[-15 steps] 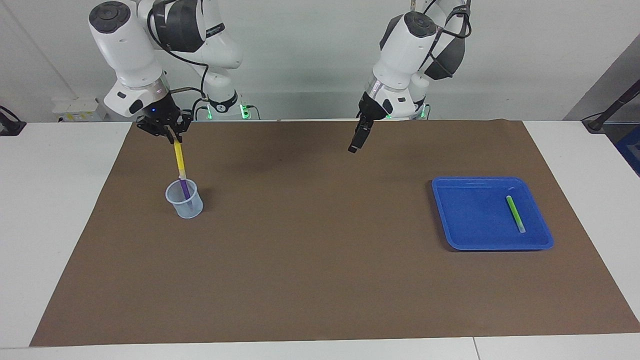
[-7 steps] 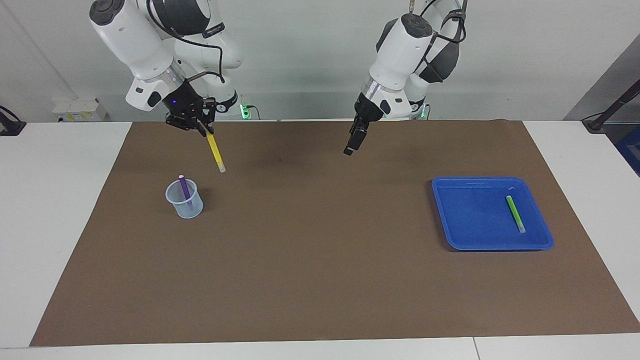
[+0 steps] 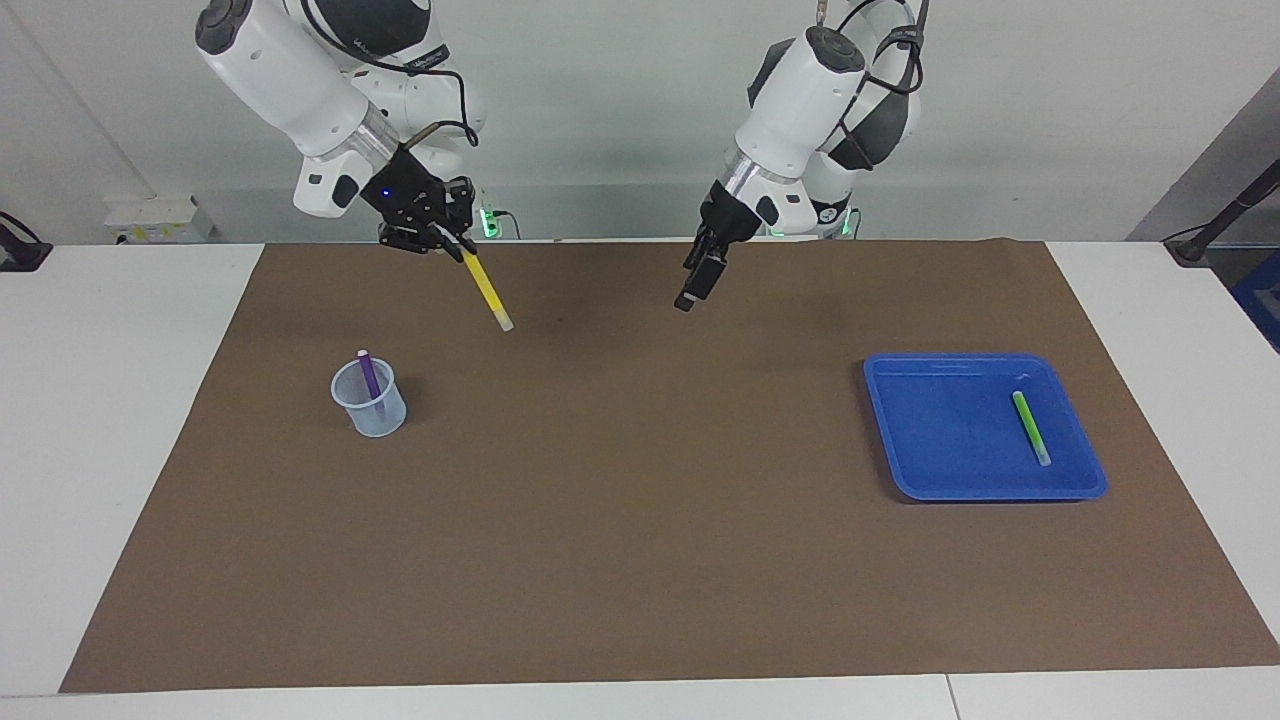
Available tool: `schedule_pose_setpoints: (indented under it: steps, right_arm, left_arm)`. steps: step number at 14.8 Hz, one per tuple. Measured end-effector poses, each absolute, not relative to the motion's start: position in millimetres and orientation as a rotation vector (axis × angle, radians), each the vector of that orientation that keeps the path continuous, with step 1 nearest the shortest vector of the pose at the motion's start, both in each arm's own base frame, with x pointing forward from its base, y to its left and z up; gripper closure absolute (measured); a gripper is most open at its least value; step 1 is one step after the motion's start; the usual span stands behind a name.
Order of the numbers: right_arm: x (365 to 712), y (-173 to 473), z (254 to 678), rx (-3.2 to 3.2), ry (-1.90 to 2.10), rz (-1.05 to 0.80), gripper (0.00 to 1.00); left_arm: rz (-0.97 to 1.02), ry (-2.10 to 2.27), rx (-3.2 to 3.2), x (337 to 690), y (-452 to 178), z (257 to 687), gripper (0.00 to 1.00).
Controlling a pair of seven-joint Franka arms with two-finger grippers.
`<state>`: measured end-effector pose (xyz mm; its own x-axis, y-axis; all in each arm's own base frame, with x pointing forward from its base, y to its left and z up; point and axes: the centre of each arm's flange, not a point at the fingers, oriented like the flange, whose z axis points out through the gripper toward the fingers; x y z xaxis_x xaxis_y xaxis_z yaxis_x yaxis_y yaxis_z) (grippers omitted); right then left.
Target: Right arm passes pens to left for tray arrangement
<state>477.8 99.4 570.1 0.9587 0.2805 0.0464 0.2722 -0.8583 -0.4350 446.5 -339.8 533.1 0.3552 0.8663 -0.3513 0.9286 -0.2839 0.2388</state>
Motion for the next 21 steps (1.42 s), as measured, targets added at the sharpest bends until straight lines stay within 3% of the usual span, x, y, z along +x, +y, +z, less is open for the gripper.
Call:
schedule_pose_setpoints:
  steps: [13,16,19,21]
  right_arm:
    - [470,149,584,-2.430,-0.603,-0.057,0.82]
    - [471,151,585,-2.420,-0.601,-0.071,0.82]
    - [471,151,586,-2.409,-0.599,-0.077,0.82]
    - [471,152,587,-2.398,-0.599,-0.081,0.82]
  left_arm:
    - [-0.331,1.608,1.933,369,-443,562,0.01]
    - [-0.343,1.650,1.846,365,-454,563,0.00]
    - [-0.332,1.660,1.859,367,-459,554,0.19]
    - [-0.327,1.661,1.862,367,-460,553,0.20]
